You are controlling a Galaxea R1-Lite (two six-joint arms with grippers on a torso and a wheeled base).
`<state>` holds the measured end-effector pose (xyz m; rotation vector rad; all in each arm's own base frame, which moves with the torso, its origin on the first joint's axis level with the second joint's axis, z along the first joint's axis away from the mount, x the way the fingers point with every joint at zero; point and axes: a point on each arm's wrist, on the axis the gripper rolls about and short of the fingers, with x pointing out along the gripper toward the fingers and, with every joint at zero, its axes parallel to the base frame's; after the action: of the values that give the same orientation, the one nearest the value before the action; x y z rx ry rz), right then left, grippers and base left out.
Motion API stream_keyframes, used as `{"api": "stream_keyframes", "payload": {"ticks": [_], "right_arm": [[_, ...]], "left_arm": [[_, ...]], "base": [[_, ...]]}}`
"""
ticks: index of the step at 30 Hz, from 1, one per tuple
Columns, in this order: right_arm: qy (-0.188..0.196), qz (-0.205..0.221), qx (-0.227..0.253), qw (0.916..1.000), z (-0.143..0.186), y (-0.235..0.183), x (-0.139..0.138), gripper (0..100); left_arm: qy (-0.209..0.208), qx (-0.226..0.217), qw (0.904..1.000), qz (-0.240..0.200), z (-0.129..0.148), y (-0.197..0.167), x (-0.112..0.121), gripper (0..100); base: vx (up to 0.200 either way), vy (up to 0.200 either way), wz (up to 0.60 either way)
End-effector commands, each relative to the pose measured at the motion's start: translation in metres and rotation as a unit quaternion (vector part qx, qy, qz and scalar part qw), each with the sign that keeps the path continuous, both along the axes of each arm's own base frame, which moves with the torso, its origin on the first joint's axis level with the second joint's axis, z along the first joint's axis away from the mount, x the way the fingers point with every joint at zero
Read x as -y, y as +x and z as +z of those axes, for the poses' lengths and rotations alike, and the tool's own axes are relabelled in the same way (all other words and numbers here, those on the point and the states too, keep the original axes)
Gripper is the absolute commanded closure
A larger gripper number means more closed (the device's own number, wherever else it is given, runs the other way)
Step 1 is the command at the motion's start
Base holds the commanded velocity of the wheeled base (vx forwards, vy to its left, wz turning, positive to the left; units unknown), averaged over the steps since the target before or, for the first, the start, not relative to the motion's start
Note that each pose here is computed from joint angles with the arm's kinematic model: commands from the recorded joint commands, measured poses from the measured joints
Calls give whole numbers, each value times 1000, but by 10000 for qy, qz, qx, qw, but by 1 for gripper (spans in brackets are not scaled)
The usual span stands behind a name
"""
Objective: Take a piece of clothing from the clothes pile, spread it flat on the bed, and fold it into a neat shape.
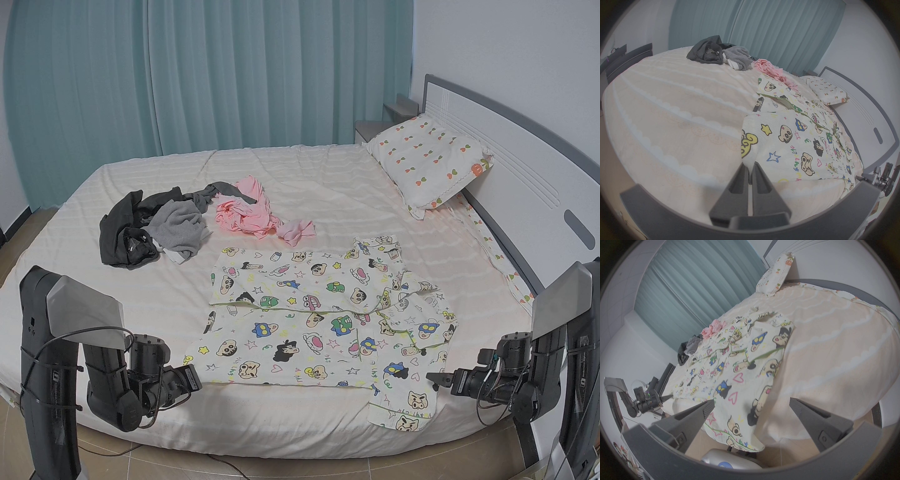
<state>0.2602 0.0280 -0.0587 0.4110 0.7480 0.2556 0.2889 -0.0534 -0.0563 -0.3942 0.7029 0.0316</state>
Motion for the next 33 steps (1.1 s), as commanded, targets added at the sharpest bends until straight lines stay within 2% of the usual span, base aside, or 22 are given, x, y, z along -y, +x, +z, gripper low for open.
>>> {"api": "stream_keyframes", "payload": {"ticks": [1, 9, 19, 20, 24, 27, 33], "right_arm": [[-54, 135, -166, 9998, -11, -3, -4, 0], [-43, 593, -22, 9982, -14, 3, -25, 0], [46, 733, 69, 9973, -17, 21, -31, 0], [51, 798, 29, 9968, -19, 22, -35, 100], [90, 987, -149, 9950, -20, 23, -41, 100], [368, 1173, -73, 9924, -16, 26, -38, 100], [631, 1026, 67, 9927, -13, 29, -20, 100]], "left_arm": [[-4, 62, 10000, 12, 3, 0, 0, 100], [0, 8, 10000, 17, 2, -2, -1, 100], [2, 1, 10000, 9, 1, -3, 0, 100], [2, 1, 10000, 9, 1, -3, 0, 100], [-9, -1, 10000, 8, 1, -3, 0, 100], [-10, -25, 10000, 13, 1, -4, 0, 100], [-7, -9, 10000, 8, 3, -5, -1, 100]], "base": [[0, 0, 0], [0, 0, 0], [0, 0, 0], [0, 0, 0], [0, 0, 0], [0, 0, 0], [0, 0, 0]]}}
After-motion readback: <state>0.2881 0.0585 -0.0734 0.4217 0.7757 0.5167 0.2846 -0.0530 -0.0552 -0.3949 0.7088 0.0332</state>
